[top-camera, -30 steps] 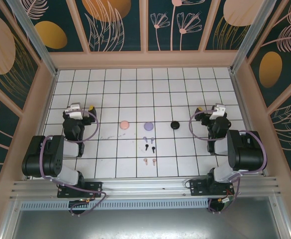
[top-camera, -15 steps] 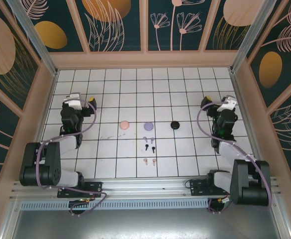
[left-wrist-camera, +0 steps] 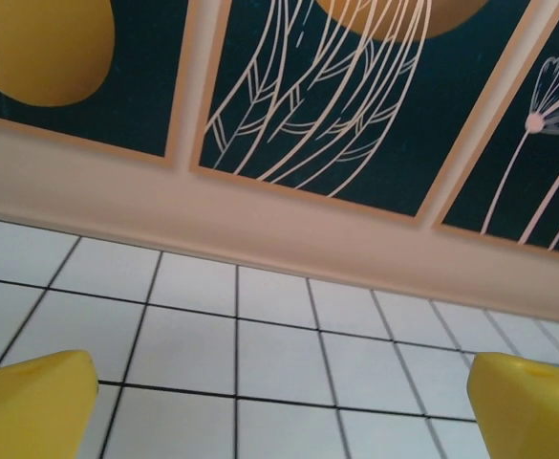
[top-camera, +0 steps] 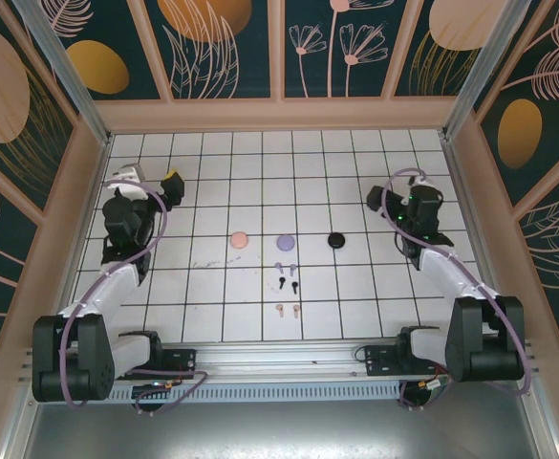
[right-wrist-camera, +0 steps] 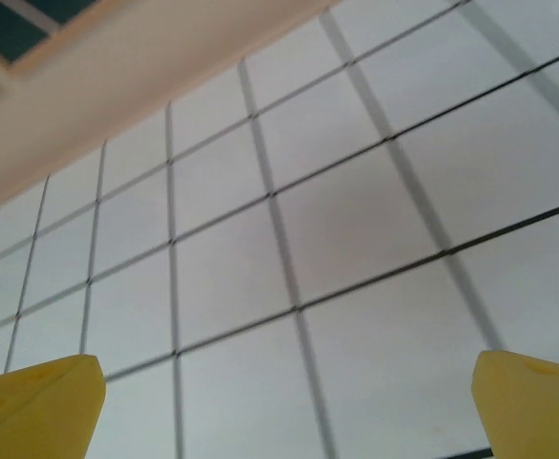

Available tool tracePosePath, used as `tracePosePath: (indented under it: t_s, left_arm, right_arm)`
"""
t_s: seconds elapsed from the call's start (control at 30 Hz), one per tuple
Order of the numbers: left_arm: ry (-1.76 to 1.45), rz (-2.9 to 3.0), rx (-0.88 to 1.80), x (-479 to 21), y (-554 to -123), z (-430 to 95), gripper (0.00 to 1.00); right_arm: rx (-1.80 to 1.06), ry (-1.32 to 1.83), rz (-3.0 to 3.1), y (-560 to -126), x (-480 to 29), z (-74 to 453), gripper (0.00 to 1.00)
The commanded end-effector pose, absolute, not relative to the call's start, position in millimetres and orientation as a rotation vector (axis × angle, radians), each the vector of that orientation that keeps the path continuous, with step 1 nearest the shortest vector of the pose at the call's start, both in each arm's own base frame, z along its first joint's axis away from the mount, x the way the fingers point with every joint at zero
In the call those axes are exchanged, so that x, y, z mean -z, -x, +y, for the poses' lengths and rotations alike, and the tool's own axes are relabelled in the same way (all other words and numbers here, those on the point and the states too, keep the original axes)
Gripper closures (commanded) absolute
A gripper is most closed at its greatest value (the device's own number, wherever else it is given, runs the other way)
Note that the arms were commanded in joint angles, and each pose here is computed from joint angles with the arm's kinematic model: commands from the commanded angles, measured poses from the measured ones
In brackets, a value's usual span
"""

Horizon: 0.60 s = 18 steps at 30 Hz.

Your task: Insert wireless bluetooth earbuds into charging case

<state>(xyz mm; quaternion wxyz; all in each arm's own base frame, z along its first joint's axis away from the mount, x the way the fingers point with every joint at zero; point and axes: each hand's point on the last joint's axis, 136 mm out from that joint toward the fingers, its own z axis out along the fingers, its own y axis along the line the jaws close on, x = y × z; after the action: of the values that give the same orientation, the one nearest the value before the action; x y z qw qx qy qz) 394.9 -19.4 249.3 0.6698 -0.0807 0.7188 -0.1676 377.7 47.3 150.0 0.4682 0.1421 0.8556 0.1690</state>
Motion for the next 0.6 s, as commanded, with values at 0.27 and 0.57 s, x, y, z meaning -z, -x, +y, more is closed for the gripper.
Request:
tracePosePath:
  t_s: [0.27, 0.57]
  left_arm:
    - [0.526, 1.842, 0.658, -219, -414, -28, 0.01]
    - [0.830, 1.896, 0.714, -177, -395, -19, 0.01]
  right_arm:
    - [-0.401, -0.188, 2.337, -345, -161, 130, 0.04]
    - [-0.424, -0.123, 2.477, -322, -151, 201, 0.07]
